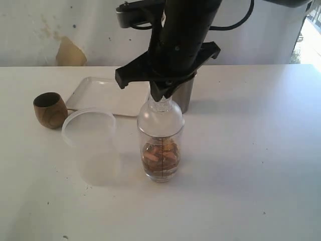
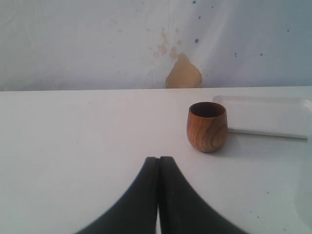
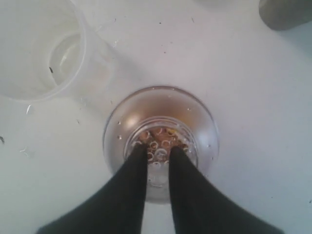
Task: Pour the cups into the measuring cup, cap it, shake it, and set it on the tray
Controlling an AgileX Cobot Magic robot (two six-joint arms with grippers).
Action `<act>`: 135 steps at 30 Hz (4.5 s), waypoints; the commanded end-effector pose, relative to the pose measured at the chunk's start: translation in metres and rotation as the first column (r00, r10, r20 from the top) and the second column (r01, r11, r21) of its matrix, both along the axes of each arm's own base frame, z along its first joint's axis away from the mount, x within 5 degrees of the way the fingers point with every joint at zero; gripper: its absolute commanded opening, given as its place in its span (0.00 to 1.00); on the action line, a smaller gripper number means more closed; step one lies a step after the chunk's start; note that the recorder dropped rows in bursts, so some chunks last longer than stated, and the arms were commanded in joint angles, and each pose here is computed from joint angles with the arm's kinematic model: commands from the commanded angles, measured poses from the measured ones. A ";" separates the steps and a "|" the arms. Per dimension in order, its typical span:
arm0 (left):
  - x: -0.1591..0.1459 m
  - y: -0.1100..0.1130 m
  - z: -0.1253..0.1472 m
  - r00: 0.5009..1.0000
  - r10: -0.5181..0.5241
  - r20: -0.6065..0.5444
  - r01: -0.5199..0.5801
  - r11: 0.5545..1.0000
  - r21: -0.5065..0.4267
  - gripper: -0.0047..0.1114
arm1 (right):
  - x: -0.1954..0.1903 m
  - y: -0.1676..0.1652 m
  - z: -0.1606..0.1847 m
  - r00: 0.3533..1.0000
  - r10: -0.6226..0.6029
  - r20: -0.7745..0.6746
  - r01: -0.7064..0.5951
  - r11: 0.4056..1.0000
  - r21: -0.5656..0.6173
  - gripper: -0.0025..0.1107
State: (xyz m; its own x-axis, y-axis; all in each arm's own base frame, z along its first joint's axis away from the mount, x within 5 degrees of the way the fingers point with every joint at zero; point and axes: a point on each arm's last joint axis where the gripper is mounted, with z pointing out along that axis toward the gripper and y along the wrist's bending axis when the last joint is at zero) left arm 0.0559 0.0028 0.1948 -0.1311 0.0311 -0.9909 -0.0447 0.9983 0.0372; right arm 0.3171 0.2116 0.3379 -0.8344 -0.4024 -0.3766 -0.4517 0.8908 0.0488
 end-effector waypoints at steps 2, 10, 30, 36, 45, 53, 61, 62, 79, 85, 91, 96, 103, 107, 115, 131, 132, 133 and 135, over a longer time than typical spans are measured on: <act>0.000 0.000 -0.001 1.000 0.002 0.008 -0.002 1.000 -0.002 0.04 | -0.007 -0.005 0.029 0.997 0.010 0.074 -0.013 0.999 0.042 0.39; 0.000 0.000 -0.001 1.000 0.002 0.008 -0.002 1.000 -0.002 0.04 | -0.016 -0.012 0.056 0.988 0.027 0.153 -0.038 0.997 0.070 0.51; 0.000 0.000 -0.001 1.000 0.002 0.008 -0.002 1.000 -0.002 0.04 | -0.088 -0.069 0.061 0.865 0.010 0.502 -0.093 0.986 0.139 0.56; 0.000 0.000 -0.001 1.000 0.002 0.008 -0.002 1.000 -0.002 0.04 | -0.089 -0.068 0.016 0.891 -0.010 0.453 -0.068 0.985 0.157 0.95; 0.000 0.000 -0.001 1.000 0.002 0.008 -0.002 1.000 -0.002 0.04 | -0.091 -0.063 -0.061 0.883 -0.032 0.469 -0.096 0.964 0.246 0.95; 0.000 0.000 -0.001 1.000 0.002 0.008 -0.002 1.000 -0.002 0.04 | -0.112 -0.073 -0.117 0.807 -0.086 0.584 -0.158 0.922 0.354 0.95; 0.000 0.000 -0.001 1.000 0.002 0.008 -0.002 1.000 -0.002 0.04 | -0.112 -0.072 -0.153 0.794 -0.091 0.601 -0.176 0.912 0.370 0.95; 0.000 0.000 -0.001 1.000 0.002 0.008 -0.002 1.000 -0.002 0.04 | -0.111 -0.071 -0.157 0.793 -0.092 0.602 -0.177 0.911 0.372 0.95; 0.000 0.000 -0.001 1.000 0.002 0.008 -0.002 1.000 -0.002 0.04 | -0.091 -0.058 -0.194 0.729 -0.111 0.676 -0.222 0.895 0.387 0.95; 0.000 0.000 -0.001 1.000 0.002 0.008 -0.002 1.000 -0.002 0.04 | -0.077 -0.048 -0.202 0.719 -0.115 0.686 -0.229 0.892 0.390 0.95; 0.000 0.000 -0.001 1.000 0.002 0.008 -0.002 1.000 -0.002 0.04 | -0.061 -0.039 -0.210 0.710 -0.078 0.700 -0.238 0.909 0.342 0.95; 0.000 0.000 -0.001 1.000 0.002 0.008 -0.002 1.000 -0.002 0.04 | -0.057 -0.036 -0.210 0.704 -0.081 0.705 -0.241 0.907 0.345 0.95; 0.000 0.000 -0.001 1.000 0.002 0.008 -0.002 1.000 -0.002 0.04 | -0.052 -0.034 -0.205 0.685 -0.102 0.721 -0.244 0.901 0.360 0.95; 0.000 0.000 -0.001 1.000 0.002 0.008 -0.002 1.000 -0.002 0.04 | -0.043 -0.034 -0.205 0.727 -0.146 0.671 -0.153 0.918 0.365 0.95; 0.000 0.000 -0.001 1.000 0.002 0.008 -0.002 1.000 -0.002 0.04 | -0.043 -0.035 -0.206 0.722 -0.137 0.678 -0.151 0.925 0.348 0.75; 0.000 0.000 -0.001 1.000 0.002 0.008 -0.002 1.000 -0.002 0.04 | -0.047 -0.068 -0.100 0.672 -0.136 0.728 -0.105 0.956 0.275 0.02; 0.000 0.000 -0.001 1.000 0.002 0.008 -0.002 1.000 -0.002 0.04 | -0.040 -0.088 -0.101 0.639 -0.310 0.704 0.078 0.936 0.342 0.02; 0.000 0.000 -0.001 1.000 0.002 0.008 -0.002 1.000 -0.002 0.04 | -0.039 -0.096 -0.098 0.618 -0.381 0.688 0.131 0.912 0.388 0.02; 0.000 0.000 -0.001 1.000 0.002 0.008 -0.002 1.000 -0.002 0.04 | -0.052 -0.070 -0.091 0.651 -0.106 0.752 -0.144 0.955 0.259 0.02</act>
State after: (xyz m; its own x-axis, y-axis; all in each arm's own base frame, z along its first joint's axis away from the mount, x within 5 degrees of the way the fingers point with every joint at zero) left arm 0.0559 0.0028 0.1948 -0.1311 0.0311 -0.9909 -0.0447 0.9983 0.0372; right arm 0.2715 0.1362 0.2311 -0.2948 -0.1105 -0.9491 -0.3734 0.9276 0.0080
